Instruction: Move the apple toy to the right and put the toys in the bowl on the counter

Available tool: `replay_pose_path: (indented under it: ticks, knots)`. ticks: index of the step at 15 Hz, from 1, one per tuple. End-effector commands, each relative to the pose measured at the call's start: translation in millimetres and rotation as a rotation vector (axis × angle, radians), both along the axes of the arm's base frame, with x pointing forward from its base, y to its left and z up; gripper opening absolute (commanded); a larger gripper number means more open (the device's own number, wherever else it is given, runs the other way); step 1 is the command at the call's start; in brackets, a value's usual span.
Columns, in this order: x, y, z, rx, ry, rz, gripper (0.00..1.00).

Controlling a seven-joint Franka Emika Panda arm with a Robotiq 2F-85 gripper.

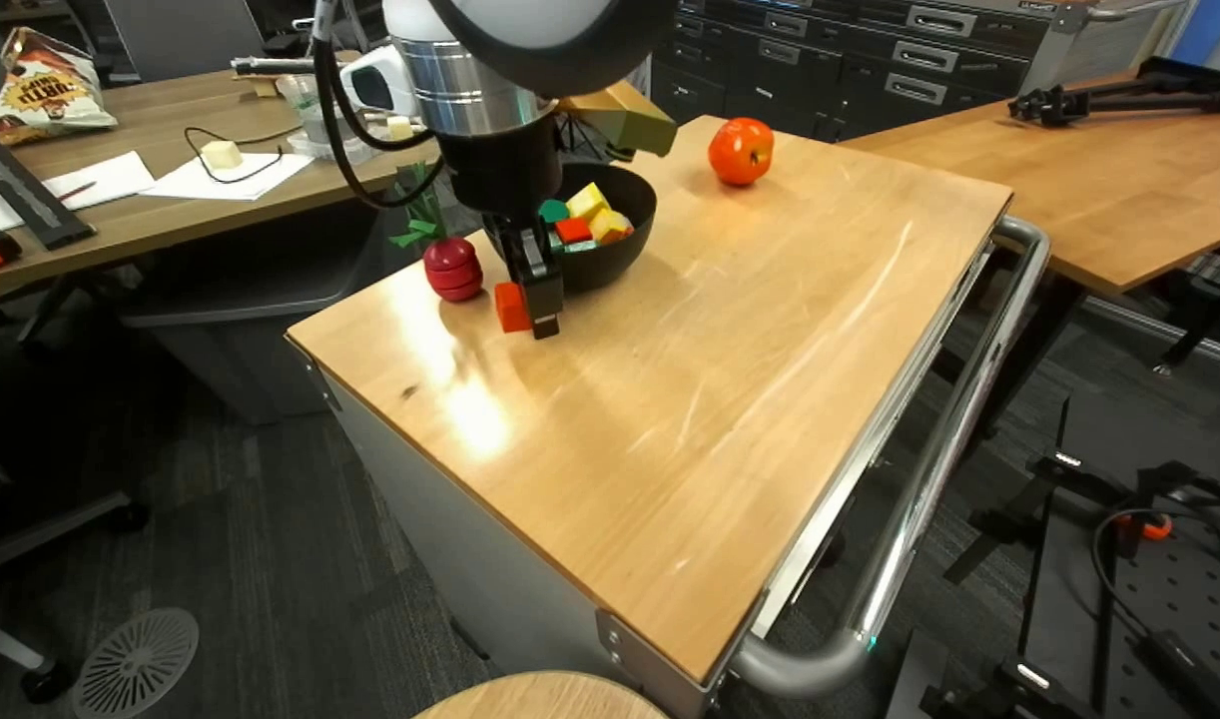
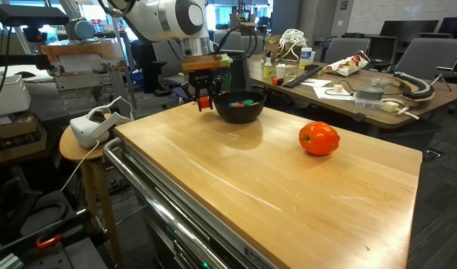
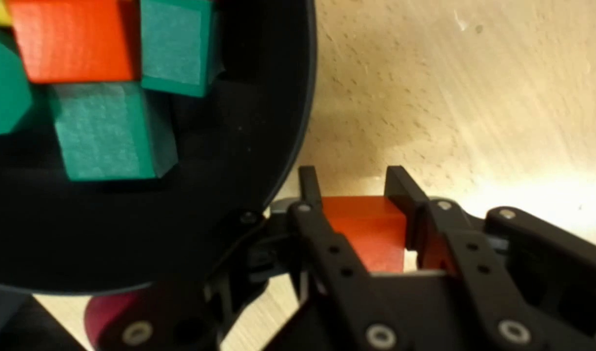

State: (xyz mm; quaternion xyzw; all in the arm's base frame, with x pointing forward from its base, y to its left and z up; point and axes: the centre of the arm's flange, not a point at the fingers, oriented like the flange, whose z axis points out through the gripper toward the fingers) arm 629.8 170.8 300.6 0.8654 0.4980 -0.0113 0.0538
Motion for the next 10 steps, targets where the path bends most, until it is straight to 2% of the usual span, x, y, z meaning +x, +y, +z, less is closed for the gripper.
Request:
replay_pose_path:
  ticks: [1, 5, 10]
  knots:
    - [2.5, 0.5, -6.1, 0.119, 0.054, 0.127, 0.12]
    - [-9.2, 9.4, -7.8, 0.169, 0.104, 0.232, 0.12]
    - [-22.3, 18.8, -1.4, 0.127, 0.098, 0.293, 0.12]
